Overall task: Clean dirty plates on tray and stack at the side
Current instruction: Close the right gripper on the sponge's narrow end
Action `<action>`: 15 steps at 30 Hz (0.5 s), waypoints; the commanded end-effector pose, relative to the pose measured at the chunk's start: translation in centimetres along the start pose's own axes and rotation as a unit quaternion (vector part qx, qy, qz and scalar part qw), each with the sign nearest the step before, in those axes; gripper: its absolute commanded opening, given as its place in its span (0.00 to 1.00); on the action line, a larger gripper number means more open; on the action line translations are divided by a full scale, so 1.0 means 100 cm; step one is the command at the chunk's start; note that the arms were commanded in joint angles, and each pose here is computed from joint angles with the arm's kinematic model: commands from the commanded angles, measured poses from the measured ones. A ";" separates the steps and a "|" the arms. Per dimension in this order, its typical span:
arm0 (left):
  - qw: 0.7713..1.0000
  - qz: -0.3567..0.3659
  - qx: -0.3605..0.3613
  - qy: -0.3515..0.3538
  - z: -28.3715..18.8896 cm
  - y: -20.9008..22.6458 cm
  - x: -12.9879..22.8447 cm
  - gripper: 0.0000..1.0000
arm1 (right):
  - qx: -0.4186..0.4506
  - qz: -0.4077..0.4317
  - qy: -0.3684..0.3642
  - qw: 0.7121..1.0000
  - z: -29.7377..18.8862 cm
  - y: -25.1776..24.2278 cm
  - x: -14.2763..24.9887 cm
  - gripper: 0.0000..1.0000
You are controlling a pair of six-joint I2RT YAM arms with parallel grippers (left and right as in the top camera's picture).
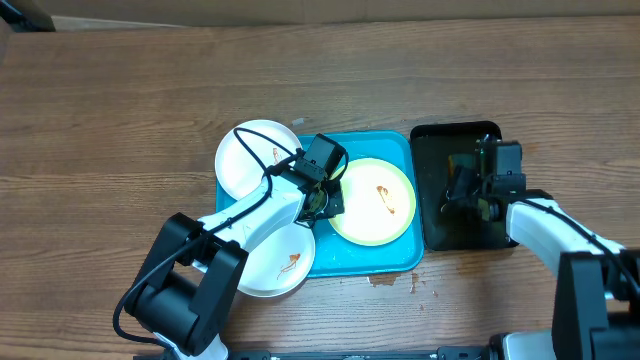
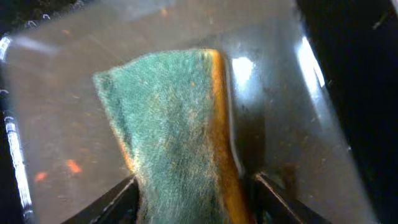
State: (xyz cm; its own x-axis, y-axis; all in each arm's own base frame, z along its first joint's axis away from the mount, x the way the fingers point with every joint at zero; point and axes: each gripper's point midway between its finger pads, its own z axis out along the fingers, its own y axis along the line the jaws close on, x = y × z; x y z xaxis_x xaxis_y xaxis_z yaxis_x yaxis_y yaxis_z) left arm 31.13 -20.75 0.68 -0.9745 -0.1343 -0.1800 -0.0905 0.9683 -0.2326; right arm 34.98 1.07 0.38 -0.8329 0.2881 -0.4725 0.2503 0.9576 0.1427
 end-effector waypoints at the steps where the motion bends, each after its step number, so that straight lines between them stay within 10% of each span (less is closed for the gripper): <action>1: 1.000 0.001 -0.012 0.006 0.005 0.007 0.002 0.15 | 0.012 0.000 0.026 1.000 0.012 -0.007 0.018 0.49; 3: 1.000 0.002 -0.013 0.006 0.005 0.007 0.002 0.15 | 0.012 -0.002 0.027 1.000 0.014 -0.007 0.018 0.08; 4: 1.000 0.005 -0.013 0.006 0.005 0.008 0.002 0.15 | 0.013 -0.002 0.026 1.000 0.014 -0.007 0.018 0.04; 6: 1.000 0.005 -0.013 0.007 0.005 0.008 0.003 0.15 | 0.013 -0.001 0.025 1.000 0.014 -0.007 0.017 0.05; 8: 1.000 0.004 -0.013 0.007 0.005 0.008 0.003 0.17 | 0.014 -0.001 0.025 1.000 0.014 -0.007 0.017 0.56; 9: 1.000 0.004 -0.013 0.007 0.005 0.008 0.003 0.17 | 0.014 -0.001 0.025 1.000 0.014 -0.007 0.017 0.62; 13: 1.000 0.004 -0.013 0.007 0.005 0.008 0.003 0.19 | 0.014 -0.001 0.026 1.000 0.014 -0.008 0.017 0.64; 15: 1.000 0.004 -0.013 0.007 0.005 0.008 0.003 0.20 | 0.014 -0.001 0.027 1.000 0.014 -0.008 0.018 0.43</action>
State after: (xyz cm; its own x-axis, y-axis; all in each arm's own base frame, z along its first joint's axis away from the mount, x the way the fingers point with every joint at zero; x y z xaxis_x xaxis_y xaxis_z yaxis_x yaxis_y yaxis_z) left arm 31.06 -20.70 0.65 -0.9753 -0.1310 -0.1778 -0.0883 0.9692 -0.2298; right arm 35.83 0.86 0.30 -0.8214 0.2798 -0.4971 0.2465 0.9600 0.1330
